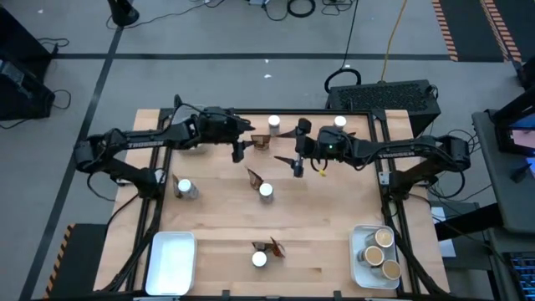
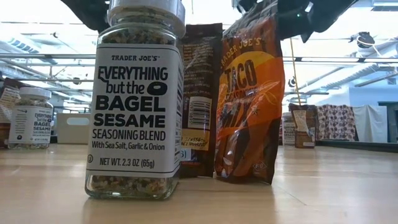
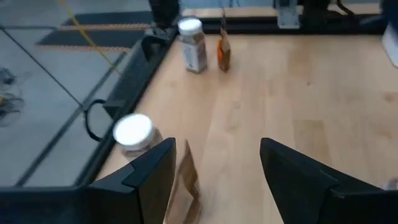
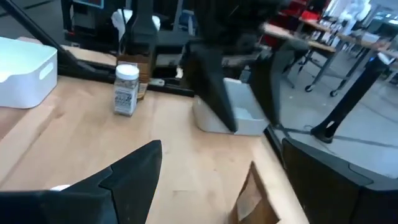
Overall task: Sort spices by type
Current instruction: Put the seasoning bag into the top left white bin
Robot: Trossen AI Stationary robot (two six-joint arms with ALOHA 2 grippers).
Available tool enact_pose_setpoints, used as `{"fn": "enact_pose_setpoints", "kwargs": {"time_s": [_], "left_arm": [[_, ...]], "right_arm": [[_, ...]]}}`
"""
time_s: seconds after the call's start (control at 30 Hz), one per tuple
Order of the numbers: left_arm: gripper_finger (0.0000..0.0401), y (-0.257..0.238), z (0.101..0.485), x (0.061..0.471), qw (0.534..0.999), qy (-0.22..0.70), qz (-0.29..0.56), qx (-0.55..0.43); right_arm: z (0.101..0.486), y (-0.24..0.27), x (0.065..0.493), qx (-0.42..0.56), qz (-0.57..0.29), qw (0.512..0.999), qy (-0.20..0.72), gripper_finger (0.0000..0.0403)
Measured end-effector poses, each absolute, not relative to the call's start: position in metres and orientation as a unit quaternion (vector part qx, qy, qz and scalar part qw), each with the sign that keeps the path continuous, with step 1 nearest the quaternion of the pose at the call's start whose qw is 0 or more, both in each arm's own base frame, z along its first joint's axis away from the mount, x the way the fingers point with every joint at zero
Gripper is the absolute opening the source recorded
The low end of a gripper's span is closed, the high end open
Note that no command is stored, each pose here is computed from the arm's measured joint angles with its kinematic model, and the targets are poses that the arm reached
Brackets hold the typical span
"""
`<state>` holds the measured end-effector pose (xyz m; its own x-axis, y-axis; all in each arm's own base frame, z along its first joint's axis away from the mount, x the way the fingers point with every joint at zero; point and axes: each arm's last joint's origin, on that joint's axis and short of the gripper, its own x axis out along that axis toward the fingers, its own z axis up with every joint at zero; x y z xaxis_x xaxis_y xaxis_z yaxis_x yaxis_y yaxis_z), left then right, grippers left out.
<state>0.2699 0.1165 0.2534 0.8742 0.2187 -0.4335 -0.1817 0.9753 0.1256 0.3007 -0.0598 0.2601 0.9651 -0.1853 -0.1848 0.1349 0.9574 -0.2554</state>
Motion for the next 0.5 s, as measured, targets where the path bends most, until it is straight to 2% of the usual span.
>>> {"fn": "enact_pose_setpoints", "kwargs": {"time_s": [0.5], "left_arm": [[0.0237,0.160,0.206,0.278,0.950,0.282,0.133,0.034]], "right_arm": [[0.262,-0.061,0.297,-0.065,-0.089,0.988,0.108,0.0313]]}}
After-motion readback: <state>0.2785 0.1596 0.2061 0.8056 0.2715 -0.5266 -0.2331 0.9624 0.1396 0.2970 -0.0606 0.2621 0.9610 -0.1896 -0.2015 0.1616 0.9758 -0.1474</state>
